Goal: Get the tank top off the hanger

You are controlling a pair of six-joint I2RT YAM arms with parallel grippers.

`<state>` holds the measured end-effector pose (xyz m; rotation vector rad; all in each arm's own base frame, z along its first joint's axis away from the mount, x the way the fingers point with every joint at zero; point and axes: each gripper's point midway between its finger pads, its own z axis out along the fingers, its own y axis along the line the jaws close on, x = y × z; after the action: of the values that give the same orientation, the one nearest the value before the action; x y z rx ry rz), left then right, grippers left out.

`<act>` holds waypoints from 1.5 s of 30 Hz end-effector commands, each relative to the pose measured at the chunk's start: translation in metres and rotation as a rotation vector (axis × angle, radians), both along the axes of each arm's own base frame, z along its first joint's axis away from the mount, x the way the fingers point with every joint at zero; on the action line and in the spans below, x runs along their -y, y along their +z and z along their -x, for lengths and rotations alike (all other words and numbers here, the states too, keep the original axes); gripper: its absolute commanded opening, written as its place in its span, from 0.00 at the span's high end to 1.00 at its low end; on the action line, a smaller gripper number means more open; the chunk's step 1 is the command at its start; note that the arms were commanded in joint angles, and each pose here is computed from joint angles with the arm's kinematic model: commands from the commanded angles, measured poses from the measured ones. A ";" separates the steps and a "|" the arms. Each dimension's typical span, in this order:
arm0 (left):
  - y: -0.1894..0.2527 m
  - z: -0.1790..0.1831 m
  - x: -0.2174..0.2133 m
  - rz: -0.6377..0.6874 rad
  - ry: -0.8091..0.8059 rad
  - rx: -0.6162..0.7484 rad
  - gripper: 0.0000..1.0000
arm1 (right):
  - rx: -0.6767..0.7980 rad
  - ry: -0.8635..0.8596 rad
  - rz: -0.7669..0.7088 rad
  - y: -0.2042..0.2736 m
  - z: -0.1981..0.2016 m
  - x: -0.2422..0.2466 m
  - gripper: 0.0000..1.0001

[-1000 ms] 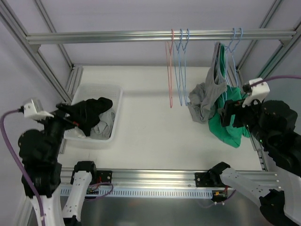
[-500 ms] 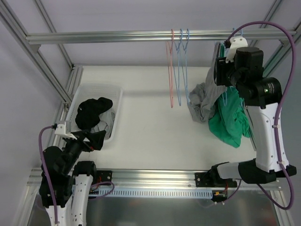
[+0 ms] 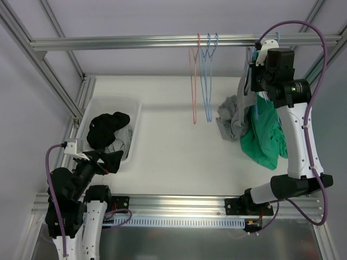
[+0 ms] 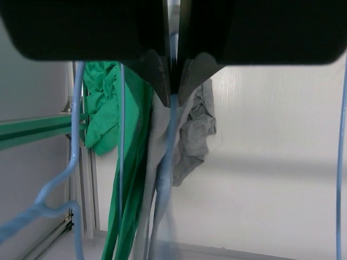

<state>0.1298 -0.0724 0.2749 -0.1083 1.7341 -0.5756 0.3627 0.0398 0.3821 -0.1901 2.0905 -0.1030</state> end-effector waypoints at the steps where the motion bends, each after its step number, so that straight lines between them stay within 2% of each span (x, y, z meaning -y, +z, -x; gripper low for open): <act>1: 0.007 0.000 0.005 -0.013 -0.042 0.029 0.01 | 0.076 0.028 -0.053 0.013 -0.018 -0.008 0.95; 2: 0.007 0.000 0.006 -0.013 -0.043 0.027 0.01 | 0.086 0.035 -0.063 0.015 -0.019 -0.011 1.00; 8: 0.005 -0.002 0.006 -0.007 -0.046 0.015 0.01 | 0.190 0.090 -0.150 0.042 -0.009 -0.024 1.00; 16: 0.002 -0.004 0.009 -0.008 -0.063 -0.005 0.01 | 0.356 0.154 -0.262 0.089 0.029 -0.034 1.00; 23: 0.016 0.000 0.040 -0.006 -0.293 -0.012 0.01 | 0.361 0.158 -0.296 0.094 0.054 -0.033 1.00; 26: 0.049 0.002 0.056 0.034 -0.407 0.030 0.01 | 0.317 0.174 -0.331 0.081 0.077 -0.036 1.00; 28: 0.062 -0.007 0.062 0.062 -0.458 0.003 0.01 | 0.257 0.189 -0.368 0.061 0.091 -0.041 1.00; 35: 0.140 -0.024 0.080 0.071 -0.579 0.061 0.01 | 0.190 0.240 -0.423 0.027 0.175 -0.040 1.00; 38: 0.160 -0.028 0.105 0.053 -0.669 0.069 0.01 | 0.184 0.278 -0.438 0.023 0.215 -0.040 1.00; 40: 0.164 -0.020 0.136 0.011 -0.744 0.082 0.01 | 0.191 0.316 -0.450 0.022 0.243 -0.041 1.00; 41: 0.165 -0.026 0.157 -0.026 -0.763 0.078 0.01 | 0.194 0.325 -0.449 0.022 0.251 -0.040 1.00; 42: 0.163 -0.046 0.163 -0.122 -0.653 0.118 0.01 | 0.179 0.330 -0.446 0.019 0.265 -0.039 1.00; 43: 0.162 -0.013 0.199 -0.168 -0.770 0.147 0.01 | 0.190 0.335 -0.444 0.019 0.276 -0.037 1.00; 45: 0.164 -0.021 0.235 -0.283 -0.718 0.187 0.01 | 0.178 0.327 -0.441 0.015 0.293 -0.033 1.00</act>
<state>0.1152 -0.2750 0.4379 0.8106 1.6672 -1.1537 0.0961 0.0702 0.4016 -0.2177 1.8003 0.4753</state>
